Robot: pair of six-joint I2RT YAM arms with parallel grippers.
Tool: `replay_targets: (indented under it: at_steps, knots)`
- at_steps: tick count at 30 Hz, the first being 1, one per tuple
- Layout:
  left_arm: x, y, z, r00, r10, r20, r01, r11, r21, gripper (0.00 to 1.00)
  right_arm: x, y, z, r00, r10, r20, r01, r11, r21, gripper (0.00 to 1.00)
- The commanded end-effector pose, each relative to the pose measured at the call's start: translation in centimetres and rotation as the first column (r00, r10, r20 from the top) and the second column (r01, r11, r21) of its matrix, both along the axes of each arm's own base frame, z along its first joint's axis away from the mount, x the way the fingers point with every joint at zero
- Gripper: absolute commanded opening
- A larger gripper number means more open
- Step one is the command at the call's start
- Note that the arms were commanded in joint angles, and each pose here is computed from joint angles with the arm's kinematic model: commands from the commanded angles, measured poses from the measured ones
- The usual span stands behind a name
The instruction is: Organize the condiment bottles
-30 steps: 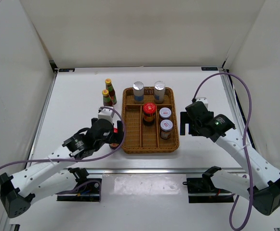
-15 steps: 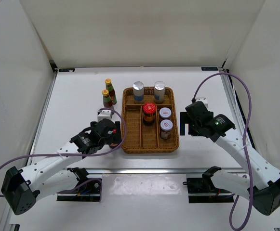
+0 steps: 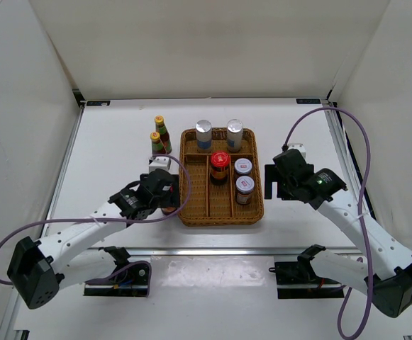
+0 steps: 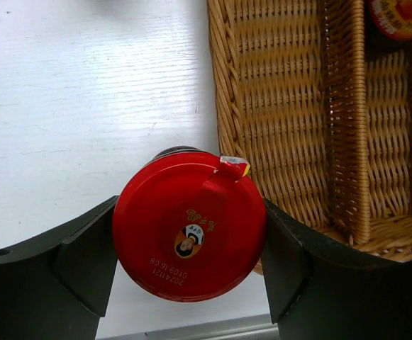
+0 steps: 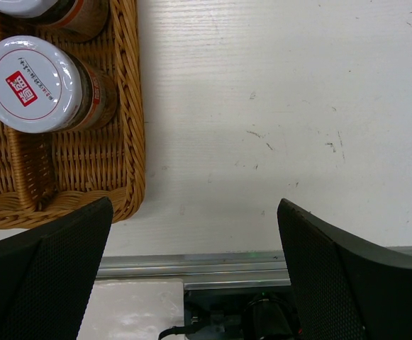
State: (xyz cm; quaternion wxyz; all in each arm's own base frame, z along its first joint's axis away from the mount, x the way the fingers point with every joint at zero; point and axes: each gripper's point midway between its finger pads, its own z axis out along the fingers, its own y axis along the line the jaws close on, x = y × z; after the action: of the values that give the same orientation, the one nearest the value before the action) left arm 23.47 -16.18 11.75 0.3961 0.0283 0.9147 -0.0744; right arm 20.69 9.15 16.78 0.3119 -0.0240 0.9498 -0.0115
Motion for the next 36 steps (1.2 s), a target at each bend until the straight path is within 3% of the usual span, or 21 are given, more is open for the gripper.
replay_targets:
  at_steps: [1,7,11,19,30,34,36]
  knots:
    - [1.0,-2.1,6.5,0.989,-0.024,0.143,0.045,0.988,-0.149,0.26,0.5,0.1,0.6,0.999,0.004,0.039,-0.004,1.000,0.015,1.00]
    - [1.1,-2.3,14.7,0.952,0.010,0.306,0.043,0.985,-0.166,0.15,0.5,0.1,0.6,0.999,0.004,0.039,-0.004,1.000,0.015,1.00]
    - [1.3,-5.9,17.9,0.940,-0.039,0.339,0.103,0.979,-0.175,0.15,0.5,0.1,0.6,0.999,0.004,0.039,-0.004,1.000,0.015,1.00]
    - [2.6,-15.4,16.5,0.920,-0.187,0.343,0.265,0.944,-0.196,0.14,0.5,0.1,0.6,0.999,0.004,0.039,-0.004,1.000,0.015,1.00]
    - [3.5,-19.8,9.7,0.931,-0.249,0.266,0.295,0.944,-0.148,0.15,0.5,0.0,0.7,0.999,-0.001,0.043,0.001,1.000,0.008,1.00]
    - [3.6,-19.9,7.9,0.937,-0.258,0.237,0.292,0.949,-0.119,0.28,0.5,0.0,0.7,0.999,-0.001,0.043,0.001,1.000,0.008,1.00]
    - [3.8,-19.9,6.9,0.940,-0.255,0.225,0.282,0.954,-0.099,0.59,0.5,0.0,0.7,0.999,-0.001,0.043,0.001,1.000,0.008,1.00]
